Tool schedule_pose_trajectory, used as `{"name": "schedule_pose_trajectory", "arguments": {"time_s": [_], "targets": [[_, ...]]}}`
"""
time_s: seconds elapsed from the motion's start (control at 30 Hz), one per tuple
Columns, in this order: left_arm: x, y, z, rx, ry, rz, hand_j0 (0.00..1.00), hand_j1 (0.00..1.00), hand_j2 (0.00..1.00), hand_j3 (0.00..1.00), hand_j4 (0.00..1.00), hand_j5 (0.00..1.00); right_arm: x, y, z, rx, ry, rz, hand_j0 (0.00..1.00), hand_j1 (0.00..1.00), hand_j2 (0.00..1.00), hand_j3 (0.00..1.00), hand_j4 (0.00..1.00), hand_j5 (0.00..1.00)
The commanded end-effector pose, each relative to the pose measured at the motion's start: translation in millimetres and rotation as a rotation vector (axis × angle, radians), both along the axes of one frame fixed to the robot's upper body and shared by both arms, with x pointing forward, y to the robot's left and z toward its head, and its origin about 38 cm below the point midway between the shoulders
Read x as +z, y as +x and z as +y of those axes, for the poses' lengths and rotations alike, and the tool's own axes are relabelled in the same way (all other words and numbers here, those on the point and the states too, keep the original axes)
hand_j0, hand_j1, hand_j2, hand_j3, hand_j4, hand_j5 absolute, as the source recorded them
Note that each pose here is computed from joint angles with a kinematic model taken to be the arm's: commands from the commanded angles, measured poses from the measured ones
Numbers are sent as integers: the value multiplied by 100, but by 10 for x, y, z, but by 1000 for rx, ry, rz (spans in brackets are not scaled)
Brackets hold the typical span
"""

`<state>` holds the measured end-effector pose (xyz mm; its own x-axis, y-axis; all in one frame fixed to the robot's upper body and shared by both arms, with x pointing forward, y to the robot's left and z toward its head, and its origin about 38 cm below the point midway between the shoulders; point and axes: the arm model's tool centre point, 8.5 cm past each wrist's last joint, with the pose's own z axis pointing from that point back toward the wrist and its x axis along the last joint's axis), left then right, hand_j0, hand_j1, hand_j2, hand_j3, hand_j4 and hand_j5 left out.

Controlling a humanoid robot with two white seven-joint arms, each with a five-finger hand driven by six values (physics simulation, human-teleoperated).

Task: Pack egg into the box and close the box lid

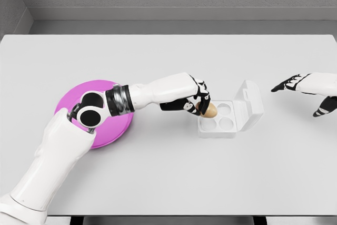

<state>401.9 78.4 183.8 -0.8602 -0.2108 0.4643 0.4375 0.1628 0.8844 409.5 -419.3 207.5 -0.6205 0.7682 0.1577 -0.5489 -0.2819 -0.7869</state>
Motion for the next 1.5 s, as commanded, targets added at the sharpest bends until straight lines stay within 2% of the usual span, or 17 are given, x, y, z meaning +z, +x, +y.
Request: {"name": "schedule_pose_trajectory", "arguments": {"time_s": [0.0, 0.13, 0.2, 0.5, 0.77, 0.83, 0.87, 0.9, 0.97, 1.0, 1.07, 1.13, 1.17, 1.3, 1.37, 1.47], "targets": [[9, 4, 2, 4, -6, 8, 23, 23, 23, 23, 23, 23, 12, 1, -7, -5, 4, -1, 100, 100, 100, 100, 100, 100], [63, -26, -7, -4, -13, -8, 23, 23, 23, 23, 23, 23, 12, 2, -7, -5, 4, -1, 100, 100, 100, 100, 100, 100], [100, -30, -15, 19, -9, 5, 23, 23, 23, 23, 23, 23, 11, 2, -12, -6, 4, -1, 100, 100, 100, 100, 100, 100], [66, -40, -19, 19, -9, 14, 23, 23, 23, 23, 23, 23, 12, 1, -7, -5, 4, -1, 100, 100, 100, 100, 100, 100], [50, -66, -42, 6, -9, 18, 28, 28, 28, 28, 28, 28, 18, 4, -6, -4, 4, -3, 100, 100, 100, 100, 100, 100], [118, -69, -5, 2, -22, 3, 28, 28, 28, 28, 28, 28, 27, 6, -12, -5, 3, -5, 100, 100, 100, 100, 100, 100], [230, -105, 88, -5, -21, -32, 28, 28, 28, 28, 28, 28, 34, 9, -11, -5, 3, -6, 100, 100, 100, 100, 100, 100], [390, -146, 299, -22, -49, -37, 29, 29, 29, 29, 29, 29, 25, 7, -6, -4, 4, -5, 100, 100, 100, 100, 100, 100], [700, -128, 806, -22, -49, -36, 83, 83, 83, 83, 83, 83, 15, 6, 0, -3, 6, -3, 100, 100, 100, 100, 100, 100], [788, -178, 1058, -11, 8, -62, 100, 100, 100, 100, 100, 100, 37, 14, 6, -2, 7, -8, 100, 100, 100, 100, 100, 100], [927, -306, 1519, -17, 122, -128, 100, 100, 100, 100, 100, 100, 34, 9, 4, -1, 5, -7, 100, 100, 100, 100, 100, 100], [931, -332, 1771, 21, 187, -108, 100, 100, 100, 100, 100, 100, 39, 7, 22, 5, 6, -9, 100, 100, 100, 100, 100, 100], [948, -315, 1808, 35, 185, -112, 100, 100, 100, 100, 100, 100, 41, -5, 67, 19, 8, -10, 100, 100, 100, 100, 100, 100], [781, -384, 1955, 71, 190, -64, 100, 100, 100, 100, 100, 100, 35, -88, 324, 102, 18, -10, 100, 100, 100, 100, 100, 100], [777, -372, 1958, 75, 190, -66, 100, 100, 100, 100, 100, 100, 1, -116, 362, 113, 22, -3, 100, 100, 100, 100, 100, 100], [793, -369, 1971, 78, 192, -70, 100, 100, 100, 100, 100, 100, 42, -126, 434, 136, 26, -14, 100, 100, 100, 100, 100, 100]]}}
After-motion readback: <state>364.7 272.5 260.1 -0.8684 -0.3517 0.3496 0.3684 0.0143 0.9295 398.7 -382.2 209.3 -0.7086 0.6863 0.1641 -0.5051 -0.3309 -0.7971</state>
